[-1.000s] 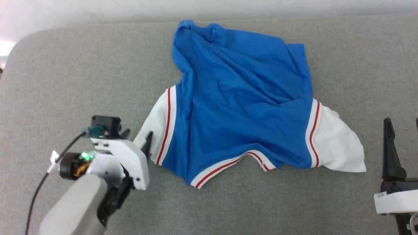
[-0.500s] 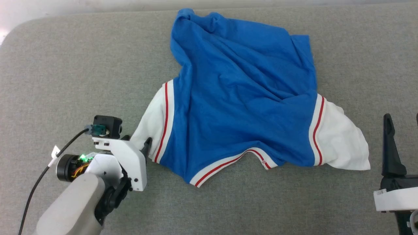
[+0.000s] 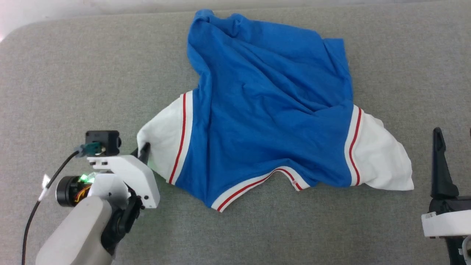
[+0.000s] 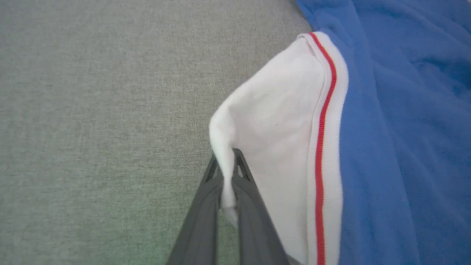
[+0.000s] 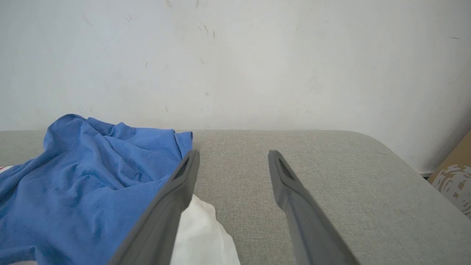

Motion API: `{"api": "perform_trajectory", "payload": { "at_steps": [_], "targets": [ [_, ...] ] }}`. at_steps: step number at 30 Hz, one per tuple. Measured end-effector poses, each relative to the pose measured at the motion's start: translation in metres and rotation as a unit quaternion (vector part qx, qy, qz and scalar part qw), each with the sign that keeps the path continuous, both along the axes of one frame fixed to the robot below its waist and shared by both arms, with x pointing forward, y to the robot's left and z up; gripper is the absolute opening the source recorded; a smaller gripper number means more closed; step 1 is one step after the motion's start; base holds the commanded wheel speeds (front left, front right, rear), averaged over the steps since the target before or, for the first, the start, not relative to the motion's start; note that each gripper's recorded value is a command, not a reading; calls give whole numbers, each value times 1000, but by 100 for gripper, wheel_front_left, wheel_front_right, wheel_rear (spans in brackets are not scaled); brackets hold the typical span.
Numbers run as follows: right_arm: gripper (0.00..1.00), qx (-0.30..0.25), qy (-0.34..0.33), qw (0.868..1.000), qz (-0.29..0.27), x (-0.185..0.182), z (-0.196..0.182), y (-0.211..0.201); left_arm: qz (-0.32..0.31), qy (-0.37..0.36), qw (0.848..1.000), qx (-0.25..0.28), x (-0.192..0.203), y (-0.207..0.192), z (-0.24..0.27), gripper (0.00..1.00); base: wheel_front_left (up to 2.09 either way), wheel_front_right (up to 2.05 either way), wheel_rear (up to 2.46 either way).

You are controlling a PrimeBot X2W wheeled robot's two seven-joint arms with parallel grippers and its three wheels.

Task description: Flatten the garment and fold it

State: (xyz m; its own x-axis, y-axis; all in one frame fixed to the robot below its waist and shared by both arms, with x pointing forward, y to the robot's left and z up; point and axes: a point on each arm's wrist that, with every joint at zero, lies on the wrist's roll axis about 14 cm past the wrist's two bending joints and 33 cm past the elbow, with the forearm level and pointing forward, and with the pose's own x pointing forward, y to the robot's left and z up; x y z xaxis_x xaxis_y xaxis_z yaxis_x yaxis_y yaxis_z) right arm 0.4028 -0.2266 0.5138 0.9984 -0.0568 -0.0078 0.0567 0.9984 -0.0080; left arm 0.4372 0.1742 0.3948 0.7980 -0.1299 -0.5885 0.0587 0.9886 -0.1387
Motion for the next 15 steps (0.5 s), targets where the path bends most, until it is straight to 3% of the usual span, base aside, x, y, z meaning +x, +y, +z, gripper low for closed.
{"api": "perform_trajectory", "payload": {
  "at_steps": [8, 11, 15],
  "targets": [
    [100, 9, 3, 1000, 0, -3, 6, 0, 73, -107, 991, -31, -9, 15, 56, 0, 0, 0, 0],
    [100, 22, 62, 998, -5, -7, -15, -3, 85, -104, 990, -37, -28, 16, 58, 0, 0, 0, 0],
    [100, 18, 177, 984, -14, -24, -58, -8, 93, -92, 990, -48, -45, 14, 56, 0, 0, 0, 0]
  ]
}}
